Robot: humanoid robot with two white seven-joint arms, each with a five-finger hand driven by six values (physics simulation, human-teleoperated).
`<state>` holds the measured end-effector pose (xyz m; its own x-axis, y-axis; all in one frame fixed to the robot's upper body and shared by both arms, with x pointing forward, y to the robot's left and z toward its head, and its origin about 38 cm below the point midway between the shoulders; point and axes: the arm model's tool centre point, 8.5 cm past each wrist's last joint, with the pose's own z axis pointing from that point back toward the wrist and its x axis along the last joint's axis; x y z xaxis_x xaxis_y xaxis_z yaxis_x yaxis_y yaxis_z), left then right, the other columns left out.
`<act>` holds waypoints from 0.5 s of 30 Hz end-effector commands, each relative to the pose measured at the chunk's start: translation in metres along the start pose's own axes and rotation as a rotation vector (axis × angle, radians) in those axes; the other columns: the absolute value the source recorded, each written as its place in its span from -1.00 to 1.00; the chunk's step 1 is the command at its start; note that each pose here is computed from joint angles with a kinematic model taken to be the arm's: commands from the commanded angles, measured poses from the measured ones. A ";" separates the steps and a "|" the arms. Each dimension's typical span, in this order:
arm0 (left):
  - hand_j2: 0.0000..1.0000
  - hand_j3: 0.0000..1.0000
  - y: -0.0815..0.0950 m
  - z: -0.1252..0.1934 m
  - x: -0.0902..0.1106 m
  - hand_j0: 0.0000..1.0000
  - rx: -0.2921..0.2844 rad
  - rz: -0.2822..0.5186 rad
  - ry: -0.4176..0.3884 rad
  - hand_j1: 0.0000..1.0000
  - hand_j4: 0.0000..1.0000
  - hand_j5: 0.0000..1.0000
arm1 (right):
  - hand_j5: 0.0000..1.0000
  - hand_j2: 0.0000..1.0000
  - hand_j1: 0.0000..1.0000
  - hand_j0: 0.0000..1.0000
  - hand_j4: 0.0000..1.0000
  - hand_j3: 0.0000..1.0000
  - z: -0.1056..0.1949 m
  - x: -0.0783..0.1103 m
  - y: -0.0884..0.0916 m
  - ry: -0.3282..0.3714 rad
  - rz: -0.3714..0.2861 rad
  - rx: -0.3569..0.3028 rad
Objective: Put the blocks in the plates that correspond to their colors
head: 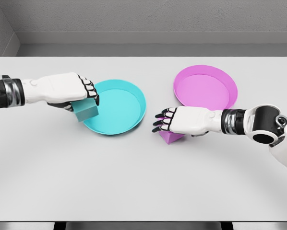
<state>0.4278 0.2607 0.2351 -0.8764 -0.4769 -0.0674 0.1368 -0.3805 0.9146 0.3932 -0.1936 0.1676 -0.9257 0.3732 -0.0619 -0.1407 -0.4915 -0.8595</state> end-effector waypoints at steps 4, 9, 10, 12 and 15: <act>-0.05 -0.05 -0.021 -0.056 -0.025 -0.05 -0.048 0.123 0.034 -0.05 -0.05 -0.05 | 0.55 0.55 0.55 0.55 0.55 0.55 0.001 -0.004 0.002 0.010 -0.008 0.004; -0.05 -0.05 -0.018 -0.076 -0.016 -0.05 -0.052 0.134 -0.001 -0.05 -0.05 -0.05 | 0.52 0.52 0.52 0.52 0.52 0.52 0.001 -0.003 0.002 0.006 -0.014 0.003; -0.05 -0.05 -0.015 -0.079 -0.016 -0.05 -0.049 0.133 -0.005 -0.05 -0.05 -0.05 | 0.51 0.51 0.51 0.51 0.51 0.51 0.001 -0.004 0.002 0.006 -0.015 0.001; 0.04 0.04 -0.014 -0.079 -0.017 0.04 -0.046 0.137 -0.004 0.04 0.04 0.04 | 0.43 0.43 0.43 0.43 0.43 0.43 0.001 -0.004 0.001 0.004 -0.017 -0.004; 0.62 0.62 -0.012 -0.077 -0.018 0.62 -0.033 0.142 -0.002 0.62 0.62 0.62 | 0.39 0.39 0.39 0.39 0.39 0.39 0.000 -0.004 0.000 0.002 -0.018 -0.007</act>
<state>0.4769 0.2138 0.1942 -0.8501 -0.5241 0.0515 0.2691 -0.3483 0.8980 0.3969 -0.1954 0.1687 -0.9213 0.3851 -0.0533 -0.1504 -0.4793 -0.8647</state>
